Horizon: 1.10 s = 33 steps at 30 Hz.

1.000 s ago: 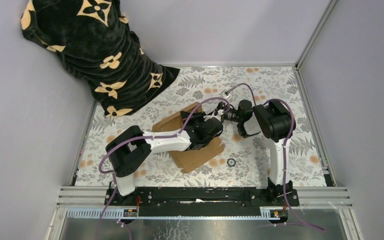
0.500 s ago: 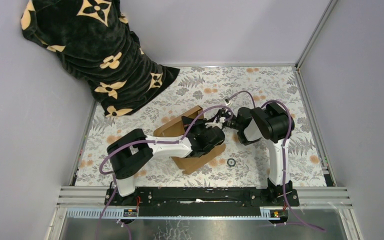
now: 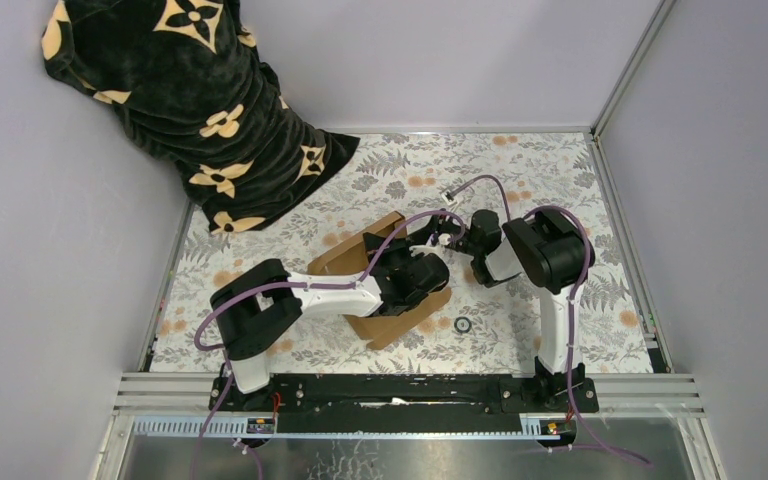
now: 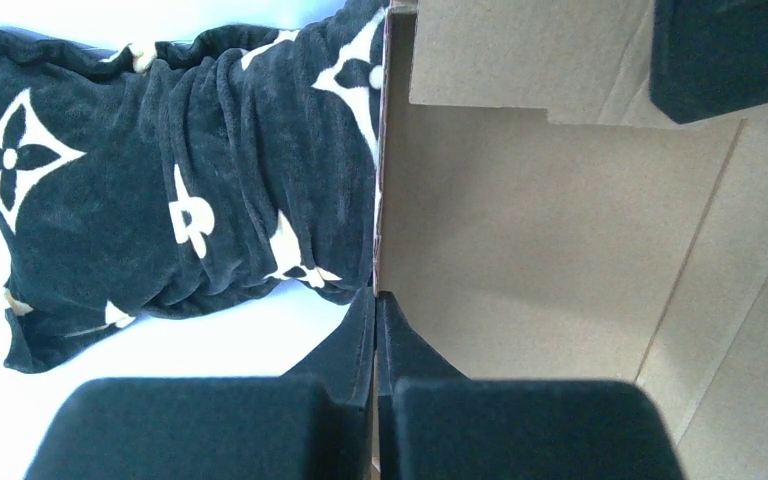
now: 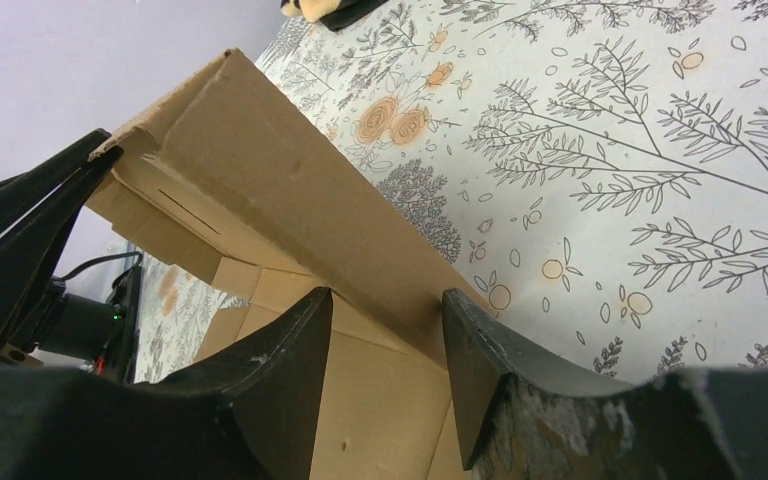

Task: Fold the paper box

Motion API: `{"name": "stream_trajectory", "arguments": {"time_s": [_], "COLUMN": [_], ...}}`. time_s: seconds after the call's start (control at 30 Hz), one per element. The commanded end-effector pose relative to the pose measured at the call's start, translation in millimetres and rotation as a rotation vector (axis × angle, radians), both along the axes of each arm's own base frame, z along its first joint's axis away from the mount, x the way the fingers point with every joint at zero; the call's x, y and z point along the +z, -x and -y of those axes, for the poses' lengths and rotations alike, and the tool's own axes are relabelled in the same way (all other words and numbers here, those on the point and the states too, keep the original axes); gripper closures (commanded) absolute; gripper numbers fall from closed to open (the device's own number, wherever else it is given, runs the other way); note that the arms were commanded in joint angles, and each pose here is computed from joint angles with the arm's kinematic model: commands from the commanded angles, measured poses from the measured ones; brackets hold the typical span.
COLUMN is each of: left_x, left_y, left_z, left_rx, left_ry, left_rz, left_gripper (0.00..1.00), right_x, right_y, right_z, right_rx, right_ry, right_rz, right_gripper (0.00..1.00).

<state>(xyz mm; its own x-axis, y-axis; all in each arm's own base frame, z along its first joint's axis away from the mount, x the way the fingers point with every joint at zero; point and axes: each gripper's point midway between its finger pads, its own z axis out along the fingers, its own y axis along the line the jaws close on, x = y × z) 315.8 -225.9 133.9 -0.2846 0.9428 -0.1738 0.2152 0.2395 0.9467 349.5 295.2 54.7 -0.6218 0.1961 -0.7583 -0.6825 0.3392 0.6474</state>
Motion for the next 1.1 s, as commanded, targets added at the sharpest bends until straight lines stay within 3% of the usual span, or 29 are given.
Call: {"name": "stream_trajectory", "arguments": {"time_s": [0.0, 0.27, 0.6, 1.07], "left_x": [3.7, 5.5, 4.5, 5.3], "left_y": [1.0, 1.8, 3.5, 4.5], "left_z": [11.3, 14.7, 17.3, 18.1], "left_rx": [-0.022, -0.034, -0.051, -0.062], "left_ry": [0.092, 0.108, 0.121, 0.135], "left_rz": [0.016, 0.014, 0.004, -0.001], "left_gripper": [1.00, 1.00, 1.00, 1.00], "right_x": [31.7, 19.1, 31.9, 33.0], "right_y": [-12.7, -18.1, -29.4, -48.1], "right_z": [-10.2, -14.6, -13.3, -13.3], "right_rx": [-0.015, -0.085, -0.164, -0.323], "right_ry": [0.006, 0.096, 0.127, 0.248], "right_rz": [0.141, 0.162, 0.211, 0.235], "right_gripper": [0.48, 0.58, 0.58, 0.77]}}
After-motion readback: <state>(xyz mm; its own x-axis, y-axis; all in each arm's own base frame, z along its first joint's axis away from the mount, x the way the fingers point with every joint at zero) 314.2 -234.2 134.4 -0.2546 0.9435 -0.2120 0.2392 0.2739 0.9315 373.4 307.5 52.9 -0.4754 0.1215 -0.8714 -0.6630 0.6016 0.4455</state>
